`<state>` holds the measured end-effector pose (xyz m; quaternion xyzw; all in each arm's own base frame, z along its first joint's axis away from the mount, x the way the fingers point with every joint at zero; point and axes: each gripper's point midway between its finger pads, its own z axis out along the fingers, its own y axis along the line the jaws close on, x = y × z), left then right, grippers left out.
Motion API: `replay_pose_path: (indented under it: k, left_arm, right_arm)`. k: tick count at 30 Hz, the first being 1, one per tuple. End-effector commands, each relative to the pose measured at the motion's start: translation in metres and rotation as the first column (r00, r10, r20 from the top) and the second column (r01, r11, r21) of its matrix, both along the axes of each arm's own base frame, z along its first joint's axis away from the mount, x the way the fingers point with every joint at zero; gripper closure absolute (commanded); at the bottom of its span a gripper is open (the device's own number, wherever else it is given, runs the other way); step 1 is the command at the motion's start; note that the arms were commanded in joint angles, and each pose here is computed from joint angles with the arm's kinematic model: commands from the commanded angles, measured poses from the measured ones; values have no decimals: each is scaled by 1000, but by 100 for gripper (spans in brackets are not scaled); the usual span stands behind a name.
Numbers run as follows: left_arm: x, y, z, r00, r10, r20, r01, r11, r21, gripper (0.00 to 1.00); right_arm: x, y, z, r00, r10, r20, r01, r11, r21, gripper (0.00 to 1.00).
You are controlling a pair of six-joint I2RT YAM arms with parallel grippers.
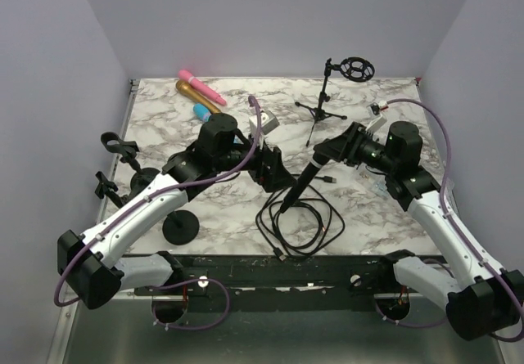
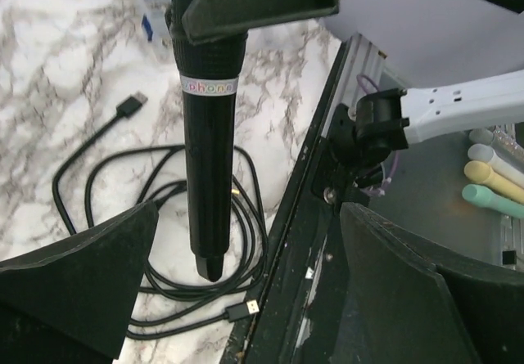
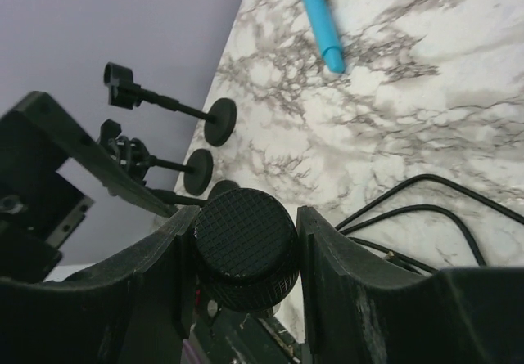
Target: Remove the microphone from the stand
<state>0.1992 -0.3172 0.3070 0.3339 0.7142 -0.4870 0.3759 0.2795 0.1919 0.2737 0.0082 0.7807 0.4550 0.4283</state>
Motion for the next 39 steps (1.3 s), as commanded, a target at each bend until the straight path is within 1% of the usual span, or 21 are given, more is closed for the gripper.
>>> replay_pose_path:
  k: [1,3,5,7,12,14,17,21,24,26,31,32,33,34,35,37,38,39]
  left_arm:
    - [3,-6,-33,997,42,-69,-37,997,70,7]
    - [9,-10,-46,992,65,-105,-51,990,129,11]
    - [20,-8,-56,982,142,-126,-116,974,193,15]
    - [26,-7,-61,971,190,-145,-156,963,218,18]
    - [23,-23,-69,969,159,-191,-115,968,223,25]
    - [19,-32,-70,970,137,-203,-90,971,223,28]
    - [19,-42,-68,968,130,-215,-85,974,209,38]
    - [20,-47,-69,964,137,-229,-91,976,198,44]
    - [27,-46,-77,956,181,-230,-123,962,244,53]
    - [27,-49,-73,959,167,-228,-113,966,232,60]
    - [26,-54,-65,963,152,-220,-107,973,206,87]
    - [27,-54,-66,964,153,-217,-110,974,199,94]
    - [28,-53,-66,964,163,-212,-121,973,197,100]
    - [28,-51,-68,962,175,-209,-133,971,201,100]
    - [28,-49,-70,961,184,-207,-141,968,207,100]
    - [27,-42,-74,956,209,-205,-163,961,224,100]
    - [27,-37,-79,952,228,-205,-178,956,235,100]
    - [28,-33,-82,947,246,-205,-193,950,247,100]
  right_arm:
    - [-13,27,14,983,179,30,-182,974,134,99]
    - [-12,29,6,982,189,13,-188,971,149,99]
    - [-11,30,1,983,184,3,-182,969,166,99]
    - [-11,31,-2,981,192,-12,-186,966,181,99]
    - [-12,32,-10,982,185,-24,-176,961,214,99]
    - [-12,34,-7,978,206,-38,-193,957,218,99]
    - [-14,35,-5,978,207,-21,-197,953,230,99]
    - [-17,35,-7,977,209,-34,-196,952,233,99]
    - [-18,35,-2,979,204,-21,-192,949,251,99]
    - [-20,36,0,976,215,-26,-202,948,245,99]
    - [-23,33,0,979,202,-16,-193,953,232,98]
    - [-25,34,-1,978,210,-16,-200,952,230,94]
    - [-26,33,-2,977,212,-9,-204,951,231,82]
    - [-26,32,-3,980,198,-1,-192,955,226,70]
    - [-23,29,-6,985,172,-1,-167,963,213,49]
    - [-16,22,-10,993,119,-1,-117,981,154,22]
    - [-12,18,-9,996,85,8,-85,990,115,11]
    - [-8,12,-13,999,49,4,-49,996,73,5]
